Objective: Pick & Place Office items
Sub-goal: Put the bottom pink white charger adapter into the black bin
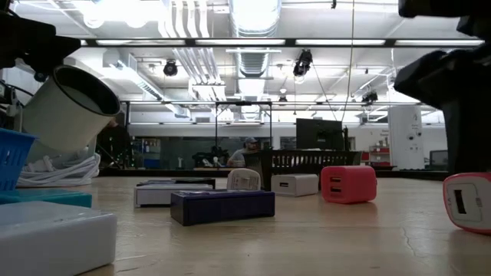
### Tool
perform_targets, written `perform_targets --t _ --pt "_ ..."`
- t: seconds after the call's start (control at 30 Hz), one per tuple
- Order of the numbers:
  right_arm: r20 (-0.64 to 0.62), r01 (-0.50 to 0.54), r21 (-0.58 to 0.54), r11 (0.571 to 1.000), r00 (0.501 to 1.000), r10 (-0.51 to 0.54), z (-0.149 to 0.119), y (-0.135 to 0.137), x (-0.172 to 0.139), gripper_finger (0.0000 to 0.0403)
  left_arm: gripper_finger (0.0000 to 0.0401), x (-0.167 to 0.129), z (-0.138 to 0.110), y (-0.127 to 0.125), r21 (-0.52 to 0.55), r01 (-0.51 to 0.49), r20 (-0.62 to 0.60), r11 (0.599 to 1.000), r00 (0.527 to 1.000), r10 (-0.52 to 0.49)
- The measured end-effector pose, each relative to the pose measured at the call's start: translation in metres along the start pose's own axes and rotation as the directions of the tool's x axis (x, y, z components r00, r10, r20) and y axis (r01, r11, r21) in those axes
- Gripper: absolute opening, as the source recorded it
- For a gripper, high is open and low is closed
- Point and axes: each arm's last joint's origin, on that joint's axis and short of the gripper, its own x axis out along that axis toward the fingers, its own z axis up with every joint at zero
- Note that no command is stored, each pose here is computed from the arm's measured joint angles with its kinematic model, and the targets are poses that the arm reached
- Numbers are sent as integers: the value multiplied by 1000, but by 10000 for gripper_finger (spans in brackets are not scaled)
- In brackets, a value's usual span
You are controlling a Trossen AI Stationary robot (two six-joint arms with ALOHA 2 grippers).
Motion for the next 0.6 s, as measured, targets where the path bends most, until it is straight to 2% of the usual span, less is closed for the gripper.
perform_targets --t 0.6 --pt "25 -23 11 1000 999 22 -11 -6 13 219 225 0 0 0 0 0 0 1000 1000 0"
